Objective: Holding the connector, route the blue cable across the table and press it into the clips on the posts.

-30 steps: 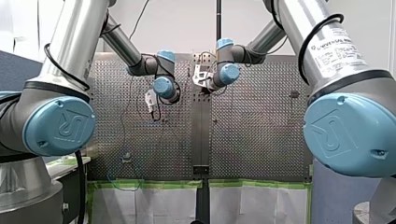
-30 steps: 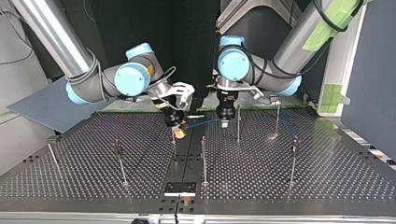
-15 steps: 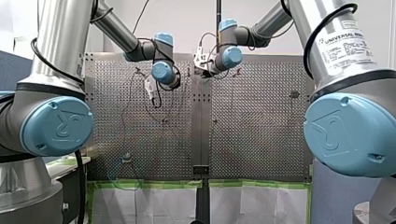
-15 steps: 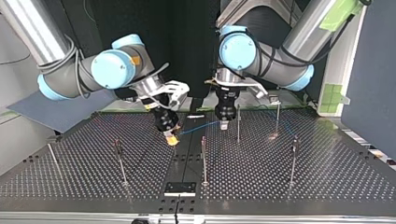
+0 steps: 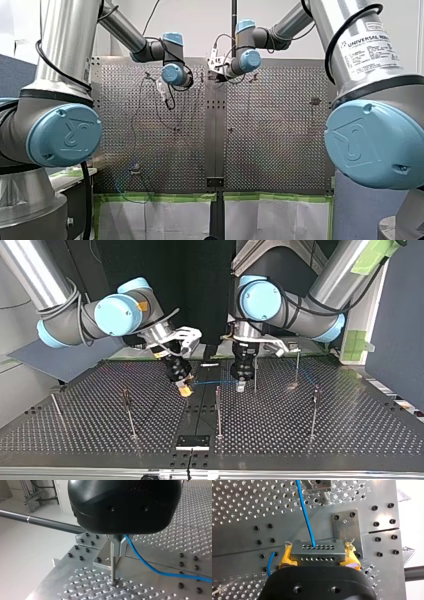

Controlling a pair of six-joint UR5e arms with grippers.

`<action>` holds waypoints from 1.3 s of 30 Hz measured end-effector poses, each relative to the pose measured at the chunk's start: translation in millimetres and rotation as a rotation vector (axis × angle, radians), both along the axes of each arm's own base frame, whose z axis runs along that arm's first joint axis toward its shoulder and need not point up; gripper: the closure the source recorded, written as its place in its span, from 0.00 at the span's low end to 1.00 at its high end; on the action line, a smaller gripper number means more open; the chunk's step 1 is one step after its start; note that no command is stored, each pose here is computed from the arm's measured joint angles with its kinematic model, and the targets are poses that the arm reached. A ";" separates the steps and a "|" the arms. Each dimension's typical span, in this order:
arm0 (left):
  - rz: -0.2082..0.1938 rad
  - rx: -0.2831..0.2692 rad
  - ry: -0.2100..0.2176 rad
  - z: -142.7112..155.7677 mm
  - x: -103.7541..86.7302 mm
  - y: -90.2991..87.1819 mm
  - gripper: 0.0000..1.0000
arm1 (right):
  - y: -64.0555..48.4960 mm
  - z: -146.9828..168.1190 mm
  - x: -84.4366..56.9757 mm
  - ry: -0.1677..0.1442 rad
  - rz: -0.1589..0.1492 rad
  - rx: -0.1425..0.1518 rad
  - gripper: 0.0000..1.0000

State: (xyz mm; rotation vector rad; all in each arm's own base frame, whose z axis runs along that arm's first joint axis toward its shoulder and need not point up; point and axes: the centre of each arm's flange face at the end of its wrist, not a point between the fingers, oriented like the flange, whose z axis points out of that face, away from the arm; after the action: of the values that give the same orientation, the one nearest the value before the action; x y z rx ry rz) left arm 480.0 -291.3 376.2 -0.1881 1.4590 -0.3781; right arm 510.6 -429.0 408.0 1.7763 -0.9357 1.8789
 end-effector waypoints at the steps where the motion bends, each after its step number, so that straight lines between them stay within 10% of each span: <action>1: 0.002 0.000 -0.001 1.3 1.4 1.1 0.98 | -0.8 1.4 -0.1 -0.002 0.002 -0.001 1.00; 18: -0.002 0.001 -0.007 1.4 33.1 12.7 0.98 | -18.0 12.9 -9.9 -0.038 0.029 0.003 1.00; 35: 0.010 0.004 -0.003 -14.0 84.8 13.0 0.98 | -46.4 14.8 -33.8 -0.045 -0.018 -0.002 1.00; 38: 0.010 0.005 0.000 -13.5 85.3 13.9 0.89 | -50.5 14.7 -37.8 -0.044 -0.026 -0.002 1.00; 39: 0.011 0.006 0.002 -13.7 85.2 14.1 0.69 | -51.7 14.7 -38.9 -0.044 -0.029 -0.002 1.00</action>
State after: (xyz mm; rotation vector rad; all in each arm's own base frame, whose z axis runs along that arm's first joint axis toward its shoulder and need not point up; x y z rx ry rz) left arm 565.2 -277.1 362.5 -0.1912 1.4609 -0.3649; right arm 471.8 -480.7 422.7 1.7171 -0.9692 1.9080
